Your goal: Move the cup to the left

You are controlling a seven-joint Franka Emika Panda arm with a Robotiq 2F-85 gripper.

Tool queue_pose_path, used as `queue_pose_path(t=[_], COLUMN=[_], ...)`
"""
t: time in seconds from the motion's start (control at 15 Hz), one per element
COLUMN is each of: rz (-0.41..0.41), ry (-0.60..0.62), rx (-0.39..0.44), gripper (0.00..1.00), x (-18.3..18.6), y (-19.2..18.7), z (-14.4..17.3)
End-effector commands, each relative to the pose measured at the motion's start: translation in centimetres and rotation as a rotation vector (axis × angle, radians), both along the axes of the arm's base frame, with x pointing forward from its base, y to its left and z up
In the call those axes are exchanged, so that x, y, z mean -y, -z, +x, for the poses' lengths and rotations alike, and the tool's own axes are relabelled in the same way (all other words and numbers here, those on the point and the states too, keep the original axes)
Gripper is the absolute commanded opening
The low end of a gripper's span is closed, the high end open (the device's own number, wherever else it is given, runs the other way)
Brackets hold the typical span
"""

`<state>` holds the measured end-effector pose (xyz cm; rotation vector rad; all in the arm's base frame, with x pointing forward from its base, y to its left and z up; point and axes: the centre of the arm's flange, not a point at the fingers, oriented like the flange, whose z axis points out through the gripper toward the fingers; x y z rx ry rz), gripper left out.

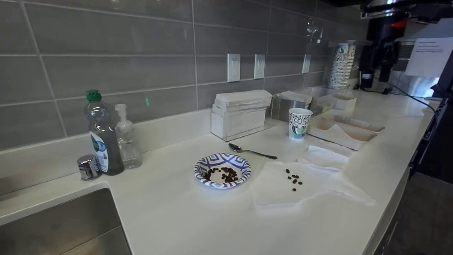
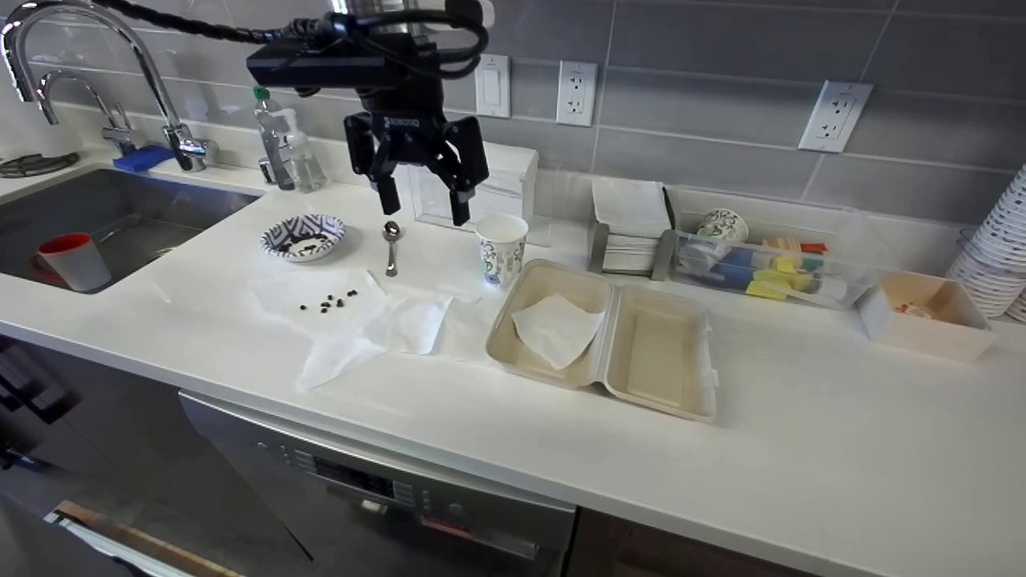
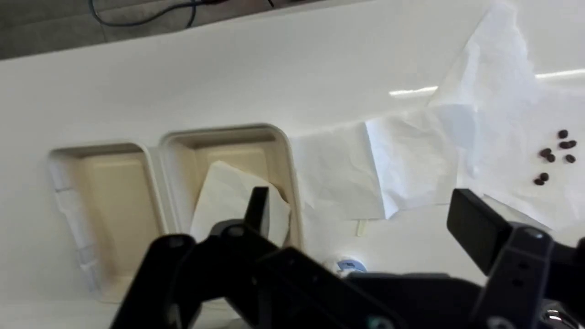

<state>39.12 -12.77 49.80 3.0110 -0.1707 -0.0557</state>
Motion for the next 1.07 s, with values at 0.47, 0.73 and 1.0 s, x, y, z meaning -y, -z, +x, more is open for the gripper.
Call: queue_pose_path(t=[0.47, 0.73, 1.0], rz=[0.115, 0.134, 0.139], ry=[-0.153, -0.178, -0.175], rx=[0.144, 0.148, 0.126], gripper=[1.0, 1.0, 0.93], x=[-0.6, -0.5, -0.5], y=[6.9, 8.8, 10.8], z=[13.7, 17.3, 19.5])
